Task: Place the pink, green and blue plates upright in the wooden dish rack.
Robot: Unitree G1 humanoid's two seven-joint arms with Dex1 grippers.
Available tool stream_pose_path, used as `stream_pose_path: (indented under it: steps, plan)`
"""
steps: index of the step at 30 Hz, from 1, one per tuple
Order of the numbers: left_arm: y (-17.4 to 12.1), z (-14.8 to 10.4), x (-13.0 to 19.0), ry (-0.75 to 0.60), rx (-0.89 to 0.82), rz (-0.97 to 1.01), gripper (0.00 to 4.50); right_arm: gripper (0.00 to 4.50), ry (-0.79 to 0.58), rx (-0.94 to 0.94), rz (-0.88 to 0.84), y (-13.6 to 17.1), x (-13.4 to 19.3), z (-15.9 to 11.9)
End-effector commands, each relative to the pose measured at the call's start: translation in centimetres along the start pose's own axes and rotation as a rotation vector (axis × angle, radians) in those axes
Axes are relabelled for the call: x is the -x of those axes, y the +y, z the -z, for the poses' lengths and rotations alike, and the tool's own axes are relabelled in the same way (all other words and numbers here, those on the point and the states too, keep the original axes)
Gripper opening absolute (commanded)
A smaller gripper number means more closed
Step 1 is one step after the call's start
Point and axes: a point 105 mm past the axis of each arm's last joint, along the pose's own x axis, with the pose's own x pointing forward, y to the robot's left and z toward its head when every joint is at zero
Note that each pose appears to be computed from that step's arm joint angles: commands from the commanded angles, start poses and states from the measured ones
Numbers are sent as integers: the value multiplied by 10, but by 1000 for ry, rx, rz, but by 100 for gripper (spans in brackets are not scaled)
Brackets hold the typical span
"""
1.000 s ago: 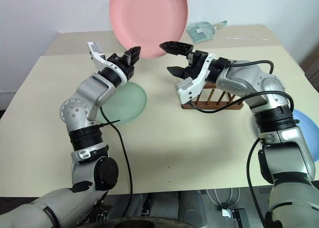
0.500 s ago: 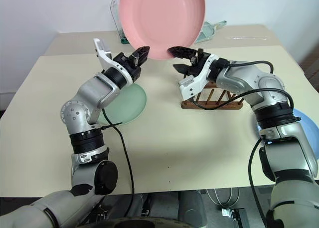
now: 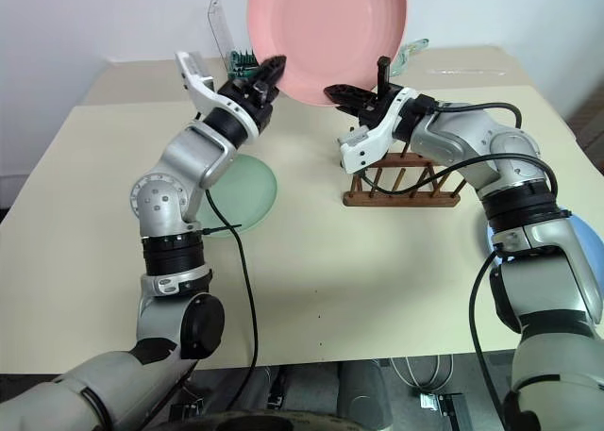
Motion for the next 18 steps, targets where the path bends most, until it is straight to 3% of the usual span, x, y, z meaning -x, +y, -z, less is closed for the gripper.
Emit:
stream_pose_path:
  steps: [1, 2, 3, 6, 9, 11, 15, 17, 18]
  plan:
    - [-30, -7, 3, -4, 22, 143, 375, 0, 61, 42, 25, -13, 6, 17]
    - [-31, -7, 5, 0, 35, 153, 425, 0, 75, 45, 24, -14, 7, 21]
    - [-33, -5, 8, 25, 51, 174, 443, 0, 93, 53, 23, -14, 8, 25]
    - [-49, 9, 31, 182, -57, 328, 443, 0, 152, 60, 47, -24, 11, 40]
    - [-44, 26, 56, 394, -410, 400, 443, 0, 184, -49, 167, -48, 21, 53]
    - [-44, 17, 63, 439, -399, 446, 443, 0, 167, -167, 259, -67, 30, 58]
    - [-33, 0, 68, 500, -677, 482, 443, 0, 81, -650, 518, -113, 53, 74]
    - [-28, -7, 71, 537, -749, 504, 443, 0, -49, -1049, 682, -130, 71, 88]
    - [-28, -10, 73, 537, -807, 535, 443, 0, -147, -1270, 674, -127, 78, 86]
